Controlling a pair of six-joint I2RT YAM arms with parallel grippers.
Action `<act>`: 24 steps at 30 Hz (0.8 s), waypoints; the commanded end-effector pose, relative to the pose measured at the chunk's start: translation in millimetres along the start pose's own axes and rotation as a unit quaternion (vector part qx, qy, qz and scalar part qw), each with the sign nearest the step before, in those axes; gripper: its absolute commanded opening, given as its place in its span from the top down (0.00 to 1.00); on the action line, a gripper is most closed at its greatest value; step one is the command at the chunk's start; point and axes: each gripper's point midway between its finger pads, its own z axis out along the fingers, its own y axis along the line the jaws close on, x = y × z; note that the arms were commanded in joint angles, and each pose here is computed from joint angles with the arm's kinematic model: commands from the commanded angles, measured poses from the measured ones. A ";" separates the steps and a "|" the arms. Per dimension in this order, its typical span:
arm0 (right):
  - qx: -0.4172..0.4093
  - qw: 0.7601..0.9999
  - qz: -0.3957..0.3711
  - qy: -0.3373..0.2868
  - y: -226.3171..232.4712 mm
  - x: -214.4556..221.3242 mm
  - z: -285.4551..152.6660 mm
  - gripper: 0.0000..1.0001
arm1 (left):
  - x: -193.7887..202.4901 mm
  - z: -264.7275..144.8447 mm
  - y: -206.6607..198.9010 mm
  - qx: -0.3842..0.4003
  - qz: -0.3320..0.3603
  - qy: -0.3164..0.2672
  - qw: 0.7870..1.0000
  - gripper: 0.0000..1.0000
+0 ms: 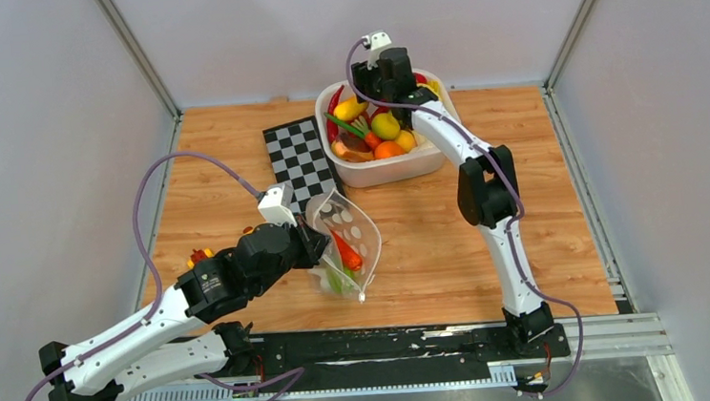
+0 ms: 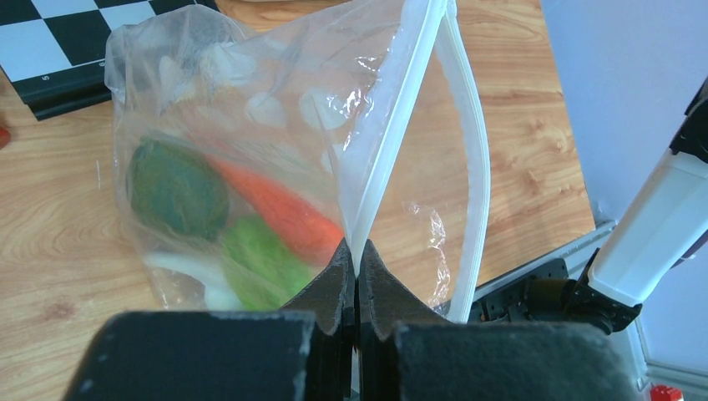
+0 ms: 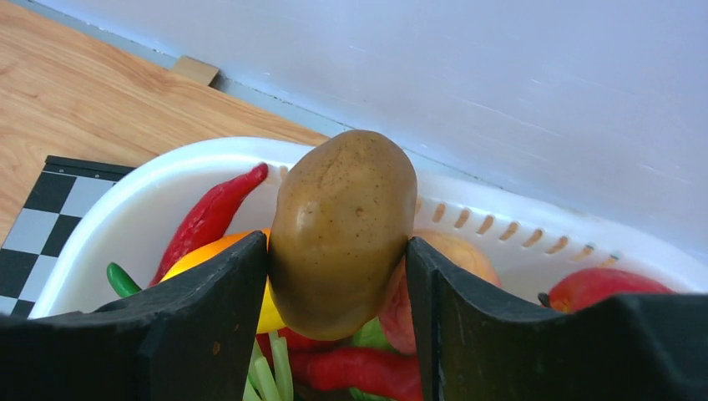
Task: Place the food in the zip-top bag and seal the zipper
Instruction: Pick up the fake vegetable from the bin.
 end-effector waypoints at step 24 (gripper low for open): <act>-0.113 0.991 0.069 0.005 46.8 -22.3 -155.0 0.70 | -0.9 3.4 -13.6 0.020 -0.014 0.006 1.000 1.00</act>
